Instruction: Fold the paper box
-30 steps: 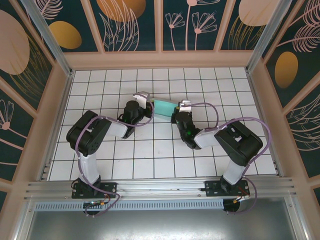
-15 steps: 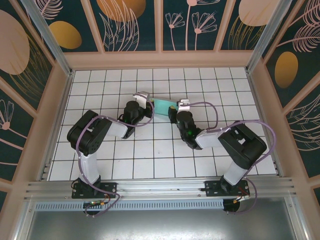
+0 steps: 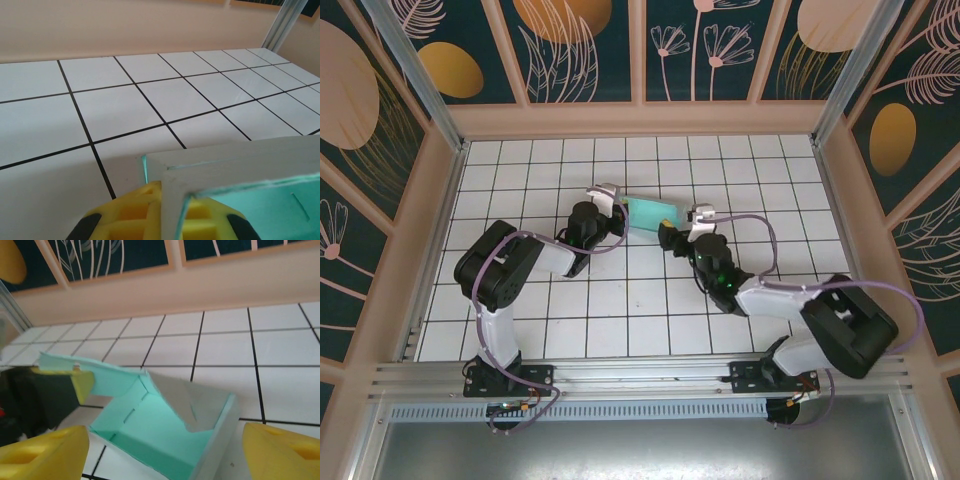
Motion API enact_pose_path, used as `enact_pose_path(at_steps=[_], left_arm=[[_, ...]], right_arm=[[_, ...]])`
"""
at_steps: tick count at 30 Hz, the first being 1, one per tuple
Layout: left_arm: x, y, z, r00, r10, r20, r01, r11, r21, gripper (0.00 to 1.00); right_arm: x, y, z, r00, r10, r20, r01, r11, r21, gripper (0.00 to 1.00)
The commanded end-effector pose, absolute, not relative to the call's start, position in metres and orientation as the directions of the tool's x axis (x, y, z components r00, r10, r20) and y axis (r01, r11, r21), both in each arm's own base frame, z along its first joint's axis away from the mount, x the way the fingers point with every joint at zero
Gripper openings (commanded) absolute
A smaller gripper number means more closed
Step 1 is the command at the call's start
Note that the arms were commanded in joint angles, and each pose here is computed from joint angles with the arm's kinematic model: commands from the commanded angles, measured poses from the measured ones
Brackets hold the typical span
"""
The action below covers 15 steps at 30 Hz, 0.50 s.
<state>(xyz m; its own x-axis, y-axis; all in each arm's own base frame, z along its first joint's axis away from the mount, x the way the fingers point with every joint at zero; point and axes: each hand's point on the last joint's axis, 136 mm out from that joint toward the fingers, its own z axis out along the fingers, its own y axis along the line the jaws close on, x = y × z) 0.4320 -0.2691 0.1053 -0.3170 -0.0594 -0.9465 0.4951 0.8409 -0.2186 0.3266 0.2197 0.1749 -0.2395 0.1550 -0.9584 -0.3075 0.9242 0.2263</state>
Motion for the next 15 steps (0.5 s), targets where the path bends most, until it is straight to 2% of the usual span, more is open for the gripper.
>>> enact_pose_path(at_steps=[1,5,9,15], left_arm=[[0.435,-0.275,0.104,-0.313,-0.049,-0.948,0.506,0.836,-0.211,0.0],[0.434,-0.276,0.103,-0.318,-0.058,-0.946,0.509,0.832,-0.222,0.0],[0.434,-0.277,0.099,-0.325,-0.061,-0.944,0.509,0.83,-0.229,0.0],[0.434,-0.278,0.097,-0.328,-0.056,-0.943,0.513,0.828,-0.227,0.0]], right_arm=[[0.32,0.208,0.206,-0.175,0.17,-0.97,-0.315,0.924,0.218,0.81],[0.329,0.187,0.231,-0.171,0.217,-0.961,-0.266,0.929,0.257,0.81],[0.367,0.165,0.23,-0.328,0.311,-0.892,-0.111,0.925,0.364,0.81],[0.411,0.207,0.213,-0.574,0.27,-0.773,-0.12,0.906,0.406,0.81]])
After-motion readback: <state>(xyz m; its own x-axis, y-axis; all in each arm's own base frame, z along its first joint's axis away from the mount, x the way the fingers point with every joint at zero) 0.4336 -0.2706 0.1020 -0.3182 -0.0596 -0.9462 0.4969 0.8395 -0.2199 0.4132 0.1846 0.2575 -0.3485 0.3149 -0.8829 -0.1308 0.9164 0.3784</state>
